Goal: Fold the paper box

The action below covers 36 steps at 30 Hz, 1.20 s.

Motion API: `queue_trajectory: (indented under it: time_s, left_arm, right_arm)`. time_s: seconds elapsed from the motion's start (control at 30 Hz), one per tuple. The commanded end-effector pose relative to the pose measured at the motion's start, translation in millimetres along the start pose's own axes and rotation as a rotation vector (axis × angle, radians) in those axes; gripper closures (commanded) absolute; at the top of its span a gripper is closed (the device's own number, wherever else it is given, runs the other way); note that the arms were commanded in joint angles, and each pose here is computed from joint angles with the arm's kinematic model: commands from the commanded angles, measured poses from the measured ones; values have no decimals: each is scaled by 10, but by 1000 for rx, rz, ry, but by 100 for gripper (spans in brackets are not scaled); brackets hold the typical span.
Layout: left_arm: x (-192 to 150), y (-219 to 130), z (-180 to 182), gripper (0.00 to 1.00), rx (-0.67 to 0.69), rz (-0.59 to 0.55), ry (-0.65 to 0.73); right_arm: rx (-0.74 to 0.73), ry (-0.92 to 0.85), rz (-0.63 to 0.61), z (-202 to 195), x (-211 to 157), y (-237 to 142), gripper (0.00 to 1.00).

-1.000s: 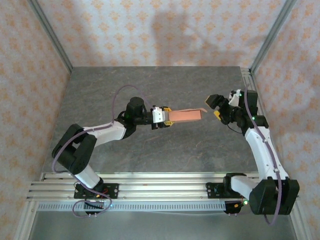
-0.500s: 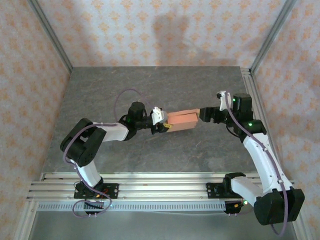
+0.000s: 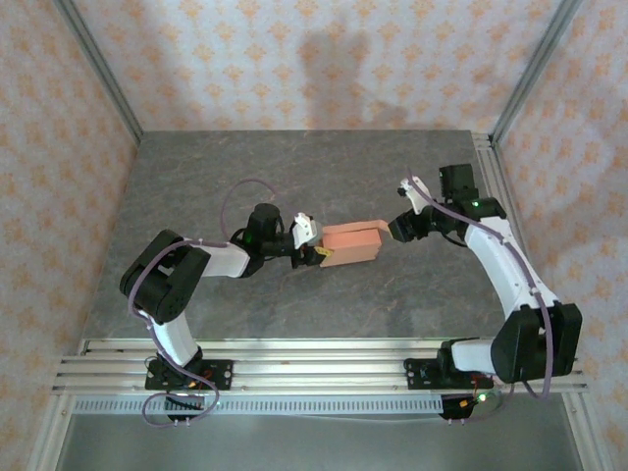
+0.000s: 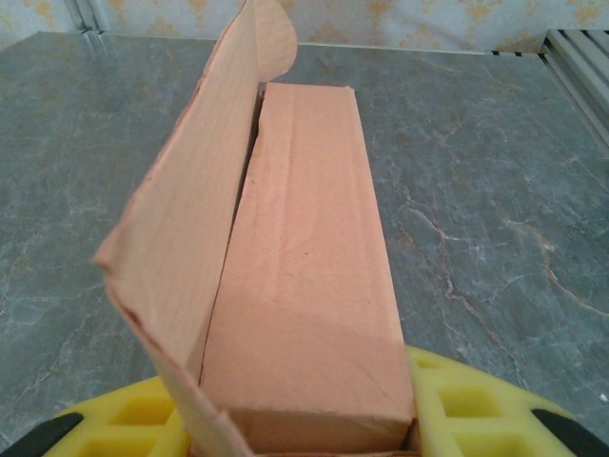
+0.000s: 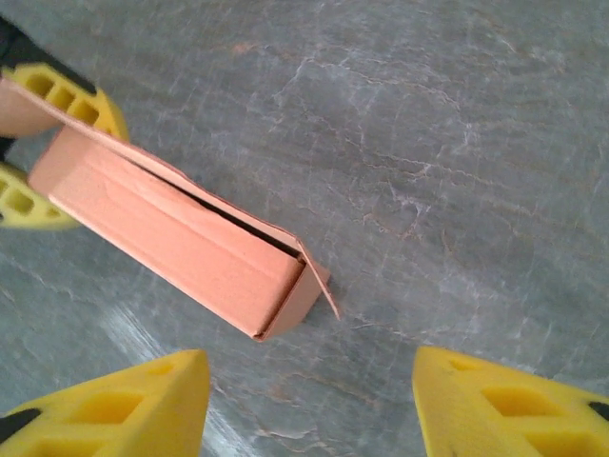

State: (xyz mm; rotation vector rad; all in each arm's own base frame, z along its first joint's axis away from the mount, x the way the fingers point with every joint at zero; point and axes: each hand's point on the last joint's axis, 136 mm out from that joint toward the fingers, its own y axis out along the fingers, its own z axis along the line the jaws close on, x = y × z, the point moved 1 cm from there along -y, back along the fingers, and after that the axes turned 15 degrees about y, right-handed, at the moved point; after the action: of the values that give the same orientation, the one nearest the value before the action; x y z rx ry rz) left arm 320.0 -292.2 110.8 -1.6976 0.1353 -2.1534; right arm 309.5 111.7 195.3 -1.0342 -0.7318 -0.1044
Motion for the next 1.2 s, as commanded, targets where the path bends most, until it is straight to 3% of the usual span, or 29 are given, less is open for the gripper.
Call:
queue_trajectory:
  time_s: [0.0,0.4,0.53,0.83,1.07,1.17]
  left_arm:
    - [111,-56,46,62,-13,-28,32]
    - [101,-48,43,62,-40,-10,31]
    - [102,-44,32,62,-50,-9,30]
    - [96,-45,43,62,-43,-7,27]
    - [101,-39,54,62,-45,-5,23]
    - [105,-32,61,62,-42,-5,16]
  right_arm:
    - [51,-126,65,59,-28,42,47]
    - [147,-178,153,130,89,324,61]
    - [166,-178,182,134,88,385,72]
    - [179,-168,253,117,13,429,76]
    - [183,-152,271,115,-15,440,98]
    - [162,-146,270,113,-2,448,100]
